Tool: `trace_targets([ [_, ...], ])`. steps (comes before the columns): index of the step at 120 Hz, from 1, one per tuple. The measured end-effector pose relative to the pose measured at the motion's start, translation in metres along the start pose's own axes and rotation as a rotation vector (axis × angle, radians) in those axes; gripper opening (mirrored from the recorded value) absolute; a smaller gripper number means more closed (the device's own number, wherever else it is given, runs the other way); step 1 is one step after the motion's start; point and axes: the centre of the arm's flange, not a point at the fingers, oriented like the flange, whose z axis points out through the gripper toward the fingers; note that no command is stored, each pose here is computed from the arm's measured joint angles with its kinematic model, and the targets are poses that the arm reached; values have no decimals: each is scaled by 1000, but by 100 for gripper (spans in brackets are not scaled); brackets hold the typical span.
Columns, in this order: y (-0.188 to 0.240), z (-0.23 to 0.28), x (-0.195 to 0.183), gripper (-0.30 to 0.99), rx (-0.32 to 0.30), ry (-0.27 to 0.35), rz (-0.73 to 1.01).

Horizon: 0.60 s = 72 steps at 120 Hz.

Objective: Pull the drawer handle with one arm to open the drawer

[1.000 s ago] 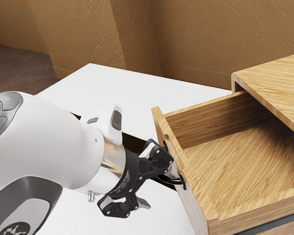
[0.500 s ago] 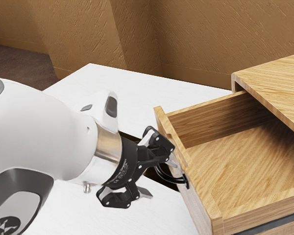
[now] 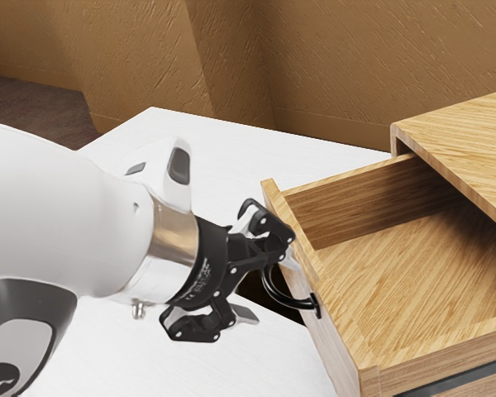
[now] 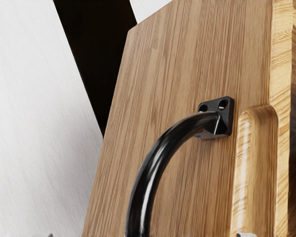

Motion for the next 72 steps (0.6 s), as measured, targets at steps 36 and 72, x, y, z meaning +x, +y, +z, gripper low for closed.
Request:
trace_targets([
  [36,23,-66,-24,49,-140,18,51],
  [72,54,-138,-113,51,-287,-22,208],
])
